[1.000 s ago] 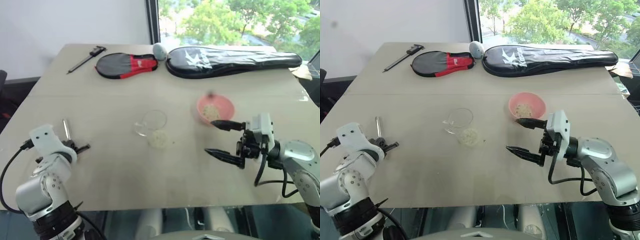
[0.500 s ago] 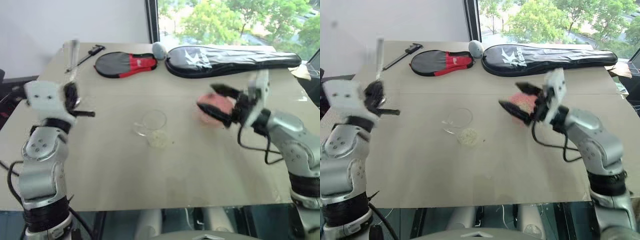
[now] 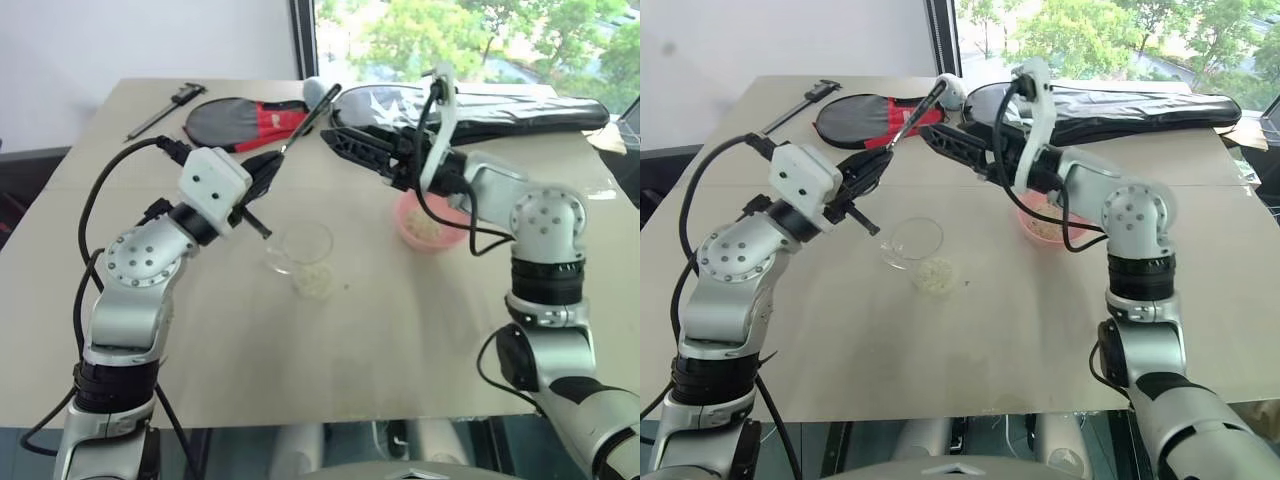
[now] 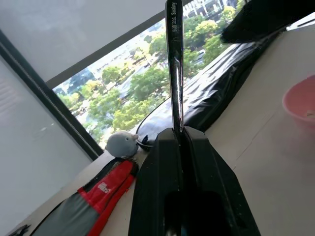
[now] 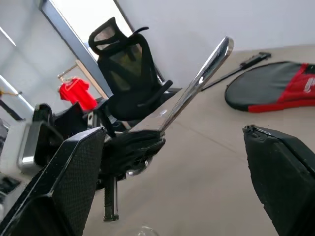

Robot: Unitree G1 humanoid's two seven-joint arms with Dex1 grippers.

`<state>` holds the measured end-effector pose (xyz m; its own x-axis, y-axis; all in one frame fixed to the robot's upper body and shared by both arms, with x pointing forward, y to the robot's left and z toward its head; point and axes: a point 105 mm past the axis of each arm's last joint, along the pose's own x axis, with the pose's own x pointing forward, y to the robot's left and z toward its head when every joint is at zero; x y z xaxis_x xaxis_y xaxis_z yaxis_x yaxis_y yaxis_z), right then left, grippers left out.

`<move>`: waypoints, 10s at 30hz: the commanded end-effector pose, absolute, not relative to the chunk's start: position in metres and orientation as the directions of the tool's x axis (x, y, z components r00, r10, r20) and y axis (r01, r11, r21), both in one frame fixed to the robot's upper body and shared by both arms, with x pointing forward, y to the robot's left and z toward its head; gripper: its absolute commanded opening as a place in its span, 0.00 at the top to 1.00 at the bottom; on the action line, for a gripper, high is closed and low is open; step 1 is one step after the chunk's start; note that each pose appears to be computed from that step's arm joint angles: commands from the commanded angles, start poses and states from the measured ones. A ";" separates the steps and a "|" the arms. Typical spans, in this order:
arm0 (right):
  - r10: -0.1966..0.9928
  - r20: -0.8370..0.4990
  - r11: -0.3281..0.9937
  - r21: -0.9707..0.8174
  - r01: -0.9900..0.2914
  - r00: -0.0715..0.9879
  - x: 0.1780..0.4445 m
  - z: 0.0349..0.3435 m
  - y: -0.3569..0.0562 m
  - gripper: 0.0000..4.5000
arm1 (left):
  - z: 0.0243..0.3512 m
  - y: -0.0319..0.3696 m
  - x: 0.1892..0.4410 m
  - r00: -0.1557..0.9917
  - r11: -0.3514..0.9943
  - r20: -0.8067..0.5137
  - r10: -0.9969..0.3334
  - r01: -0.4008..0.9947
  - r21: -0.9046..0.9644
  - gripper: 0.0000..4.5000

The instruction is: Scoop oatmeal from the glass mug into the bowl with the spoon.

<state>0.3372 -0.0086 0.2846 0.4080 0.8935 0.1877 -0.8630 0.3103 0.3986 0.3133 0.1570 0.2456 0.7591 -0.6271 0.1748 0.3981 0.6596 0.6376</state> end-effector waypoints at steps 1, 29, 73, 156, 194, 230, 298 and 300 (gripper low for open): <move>0.880 0.255 0.266 0.432 -0.862 0.399 0.339 0.309 -0.005 0.00 | 0.256 0.146 0.303 0.695 0.613 0.196 -0.692 0.422 0.668 1.00; 0.876 0.278 0.246 0.446 -0.861 0.394 0.342 0.315 0.004 1.00 | 0.250 0.151 0.305 0.718 0.627 0.167 -0.676 0.441 0.642 0.58; 0.526 0.264 0.450 0.720 -0.528 0.808 0.373 0.304 -0.108 1.00 | 0.137 0.193 0.291 0.787 0.771 0.003 -0.617 0.603 0.204 0.53; 0.738 0.006 0.560 0.553 -0.617 0.675 0.343 0.266 -0.073 1.00 | 0.170 0.128 0.369 0.675 0.650 0.129 -0.727 0.614 0.448 0.98; 0.565 0.094 0.341 0.878 -0.335 0.820 0.348 0.284 -0.144 1.00 | 0.173 0.107 0.397 0.688 0.690 0.192 -0.700 0.582 0.429 0.98; 0.565 -0.040 0.786 -0.275 -0.553 0.824 0.348 0.284 -0.141 1.00 | 0.179 0.140 0.379 0.825 0.878 0.312 -0.471 0.406 0.252 0.98; 0.709 0.128 0.629 0.330 -0.704 0.693 0.347 0.287 -0.072 0.37 | 0.150 0.156 0.343 0.854 0.889 0.256 -0.453 0.414 0.195 0.50; 0.705 0.138 0.642 0.292 -0.709 0.696 0.344 0.284 -0.080 0.37 | 0.149 0.160 0.337 0.858 0.890 0.244 -0.452 0.412 0.197 0.50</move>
<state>0.3522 -0.0689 0.2717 0.7010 0.7092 0.0750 -0.6833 0.6377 0.3556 0.3461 0.1546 0.1355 0.8679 -0.4513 0.2074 0.4203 0.8899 0.1774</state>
